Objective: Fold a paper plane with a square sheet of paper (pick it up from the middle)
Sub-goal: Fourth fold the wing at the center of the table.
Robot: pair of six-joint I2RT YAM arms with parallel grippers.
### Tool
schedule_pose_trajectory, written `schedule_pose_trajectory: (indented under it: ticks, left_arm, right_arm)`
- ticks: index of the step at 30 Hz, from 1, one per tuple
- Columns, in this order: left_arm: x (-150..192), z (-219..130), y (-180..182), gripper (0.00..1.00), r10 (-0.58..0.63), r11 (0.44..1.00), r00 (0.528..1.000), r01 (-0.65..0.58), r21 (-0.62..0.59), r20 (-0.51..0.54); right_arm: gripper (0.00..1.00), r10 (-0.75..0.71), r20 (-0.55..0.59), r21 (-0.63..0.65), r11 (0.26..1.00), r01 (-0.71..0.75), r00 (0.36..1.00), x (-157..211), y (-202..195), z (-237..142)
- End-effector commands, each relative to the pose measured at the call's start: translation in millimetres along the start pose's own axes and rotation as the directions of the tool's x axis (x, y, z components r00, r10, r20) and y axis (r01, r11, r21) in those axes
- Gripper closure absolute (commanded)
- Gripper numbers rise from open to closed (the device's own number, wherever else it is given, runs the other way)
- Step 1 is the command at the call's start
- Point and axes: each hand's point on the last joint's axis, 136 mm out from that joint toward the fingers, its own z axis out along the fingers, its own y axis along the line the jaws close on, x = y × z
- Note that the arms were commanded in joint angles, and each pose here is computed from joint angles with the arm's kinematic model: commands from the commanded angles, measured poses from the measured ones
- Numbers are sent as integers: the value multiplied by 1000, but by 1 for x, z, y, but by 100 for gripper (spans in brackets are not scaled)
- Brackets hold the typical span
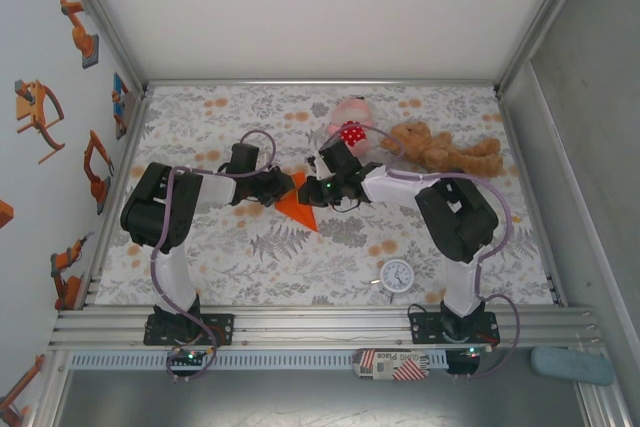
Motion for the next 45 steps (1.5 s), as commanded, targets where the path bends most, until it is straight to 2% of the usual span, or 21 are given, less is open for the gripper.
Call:
schedule_pose_trajectory:
  ticks: [1,9,27,37,45]
  left_arm:
    - [5,5,20,88,-21,999,1000,20,-51,-22]
    - [3,1,11,87,-12,999,1000,12,-36,-16]
    - [-9,-23,-42,79,62,995,998,-63,73,16]
    - [10,-31,-31,80,60,995,998,-60,80,9]
    - [28,-17,-28,83,78,994,996,-74,75,-46]
  right_arm:
    - [89,6,-35,14,1000,-5,999,5,-1,7]
    - [89,29,-63,72,997,-25,998,15,-20,15]
    - [91,74,-72,163,985,-62,995,28,-47,19]
    - [92,104,-69,196,977,-89,992,33,-57,20]
    - [93,118,-85,217,971,-97,989,39,-65,22]
